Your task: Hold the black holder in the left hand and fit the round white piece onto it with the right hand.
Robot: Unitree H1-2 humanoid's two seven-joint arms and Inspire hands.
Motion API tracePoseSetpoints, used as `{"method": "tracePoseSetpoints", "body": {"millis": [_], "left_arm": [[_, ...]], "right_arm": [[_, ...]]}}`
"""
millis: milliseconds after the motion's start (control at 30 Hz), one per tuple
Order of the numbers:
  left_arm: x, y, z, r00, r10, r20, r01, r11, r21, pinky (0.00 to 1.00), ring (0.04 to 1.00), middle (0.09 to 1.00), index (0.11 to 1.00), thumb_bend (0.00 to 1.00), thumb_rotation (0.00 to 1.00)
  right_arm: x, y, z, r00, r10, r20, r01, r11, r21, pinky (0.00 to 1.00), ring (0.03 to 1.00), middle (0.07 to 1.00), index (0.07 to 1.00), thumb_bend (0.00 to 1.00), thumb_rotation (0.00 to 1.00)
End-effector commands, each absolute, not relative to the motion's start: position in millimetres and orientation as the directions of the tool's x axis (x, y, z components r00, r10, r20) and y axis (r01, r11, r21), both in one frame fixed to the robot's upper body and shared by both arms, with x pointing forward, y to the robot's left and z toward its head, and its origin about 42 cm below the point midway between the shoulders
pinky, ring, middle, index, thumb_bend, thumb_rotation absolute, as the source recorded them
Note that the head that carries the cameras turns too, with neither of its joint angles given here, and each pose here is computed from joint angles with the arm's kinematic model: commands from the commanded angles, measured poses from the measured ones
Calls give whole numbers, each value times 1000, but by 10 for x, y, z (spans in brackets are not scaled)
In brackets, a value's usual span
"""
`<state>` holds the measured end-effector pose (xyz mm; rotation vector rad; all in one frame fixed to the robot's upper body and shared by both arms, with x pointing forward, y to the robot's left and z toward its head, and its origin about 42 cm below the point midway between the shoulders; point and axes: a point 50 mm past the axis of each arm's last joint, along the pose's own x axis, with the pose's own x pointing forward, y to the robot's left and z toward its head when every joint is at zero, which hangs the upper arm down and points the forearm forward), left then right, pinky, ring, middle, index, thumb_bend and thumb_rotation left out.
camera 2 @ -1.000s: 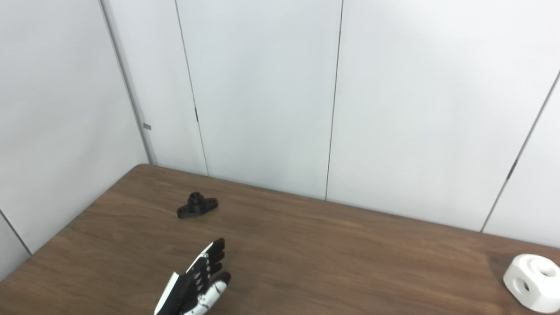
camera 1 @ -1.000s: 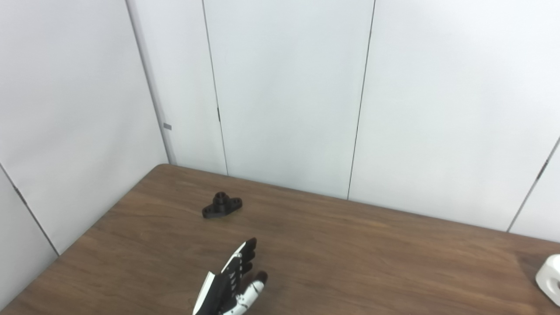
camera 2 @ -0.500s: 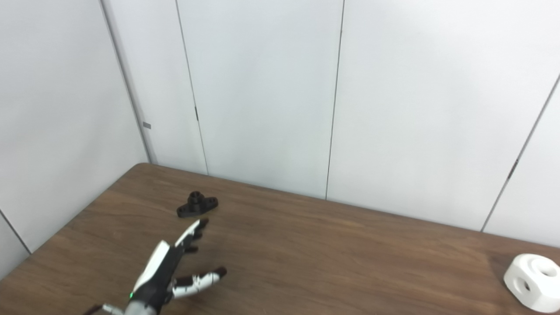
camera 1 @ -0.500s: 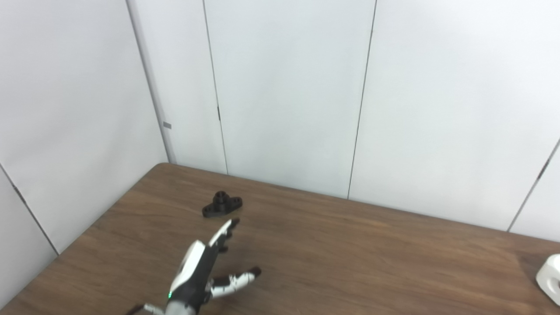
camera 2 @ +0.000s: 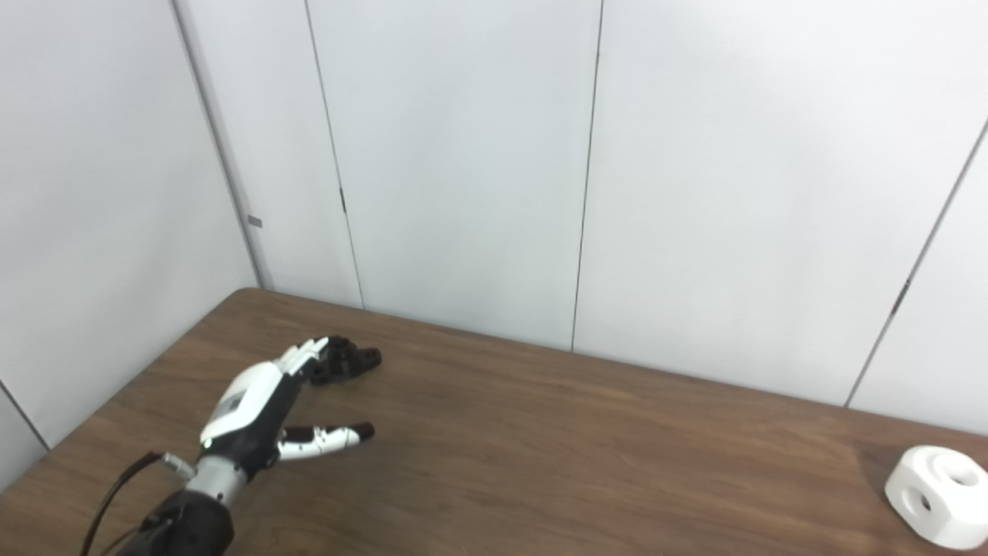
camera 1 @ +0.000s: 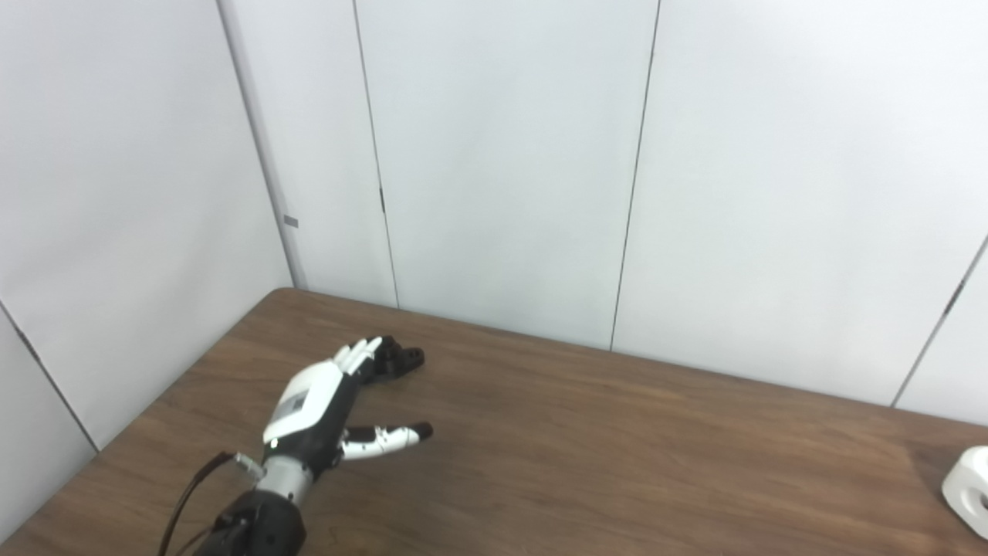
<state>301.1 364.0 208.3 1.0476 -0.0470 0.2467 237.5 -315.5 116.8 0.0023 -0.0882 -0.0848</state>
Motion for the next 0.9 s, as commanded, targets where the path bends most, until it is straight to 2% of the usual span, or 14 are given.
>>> {"method": "tracePoseSetpoints", "body": {"millis": [0,167,400,600,867], "left_arm": [[3142,3735,2320,949,173,262,-311,407,859,1000,1000,980,949,890,485],[3300,3919,2360,937,215,274,-333,326,885,1000,1000,974,942,885,508],[3545,4159,2371,923,258,284,-352,276,894,1000,1000,982,914,909,495],[3769,4250,2330,918,281,278,-349,247,904,1000,1000,980,892,916,467],[4089,4341,2263,928,340,152,-278,360,890,1000,1000,960,861,951,487]], "right_arm": [[2297,-3087,1050,995,-89,51,87,996,31,1000,992,939,979,589,973],[2290,-3079,1053,994,-93,49,91,995,34,1000,981,928,973,590,958],[2273,-3083,1074,995,-91,43,89,996,30,1000,987,934,975,591,963],[2292,-3152,1028,998,-40,45,40,999,6,1000,1000,975,1000,593,999],[2301,-3185,1007,998,-28,57,29,1000,-8,1000,1000,964,998,579,1000]]}}
